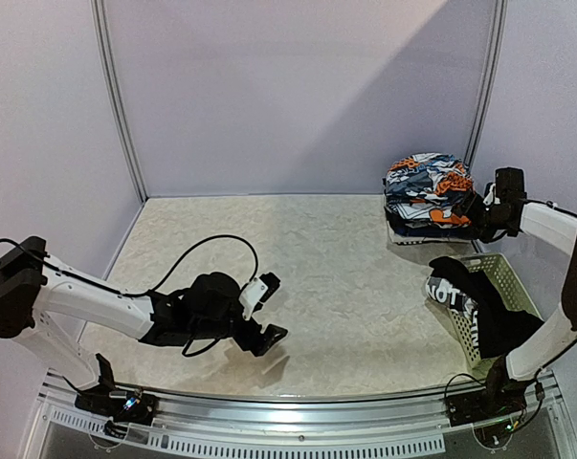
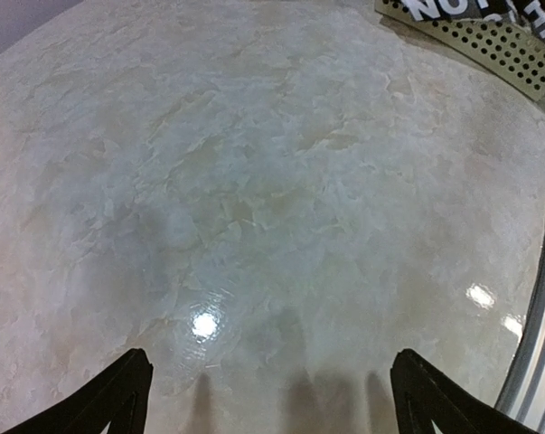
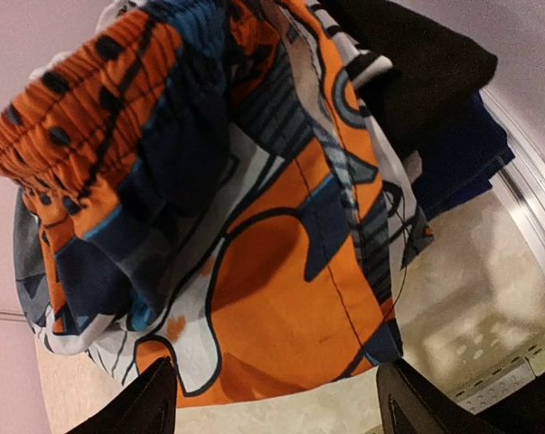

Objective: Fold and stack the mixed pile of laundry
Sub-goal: Adjust the square-folded shorts at the corner of the board.

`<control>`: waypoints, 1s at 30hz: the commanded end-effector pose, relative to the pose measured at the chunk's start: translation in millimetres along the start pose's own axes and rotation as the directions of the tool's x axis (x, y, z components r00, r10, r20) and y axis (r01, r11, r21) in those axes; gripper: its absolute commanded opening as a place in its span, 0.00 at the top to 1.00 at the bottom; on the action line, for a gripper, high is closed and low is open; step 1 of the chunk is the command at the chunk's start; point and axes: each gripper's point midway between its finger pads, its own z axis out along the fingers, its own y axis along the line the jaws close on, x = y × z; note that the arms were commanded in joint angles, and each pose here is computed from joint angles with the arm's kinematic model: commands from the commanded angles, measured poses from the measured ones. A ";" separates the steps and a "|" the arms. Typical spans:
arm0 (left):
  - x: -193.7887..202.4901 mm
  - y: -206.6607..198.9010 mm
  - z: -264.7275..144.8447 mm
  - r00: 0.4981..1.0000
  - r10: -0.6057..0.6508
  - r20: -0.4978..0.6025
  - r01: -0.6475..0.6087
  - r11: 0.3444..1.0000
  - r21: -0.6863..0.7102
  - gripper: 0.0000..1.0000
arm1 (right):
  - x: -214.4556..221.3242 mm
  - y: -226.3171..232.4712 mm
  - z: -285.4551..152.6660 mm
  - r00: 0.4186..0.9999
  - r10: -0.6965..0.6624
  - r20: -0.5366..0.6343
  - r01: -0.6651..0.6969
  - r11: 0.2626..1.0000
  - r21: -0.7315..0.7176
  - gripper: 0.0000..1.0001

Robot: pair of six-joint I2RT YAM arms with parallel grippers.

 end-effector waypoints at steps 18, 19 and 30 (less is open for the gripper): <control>5.4 4.1 2.1 1.000 -0.014 -0.024 0.014 1.000 -0.003 0.07 | -36.3 -5.3 20.6 0.999 0.034 0.038 -0.032 0.998 -0.062 1.00; 5.5 3.9 2.1 1.000 -0.014 -0.025 0.014 1.000 -0.003 0.07 | -39.5 -5.1 20.5 0.999 0.034 0.043 -0.031 0.998 -0.058 1.00; 5.7 6.4 -4.3 0.999 -0.013 -0.031 0.013 1.000 -0.013 0.07 | -70.7 -42.8 14.6 0.993 0.054 0.105 -0.066 0.991 0.114 1.00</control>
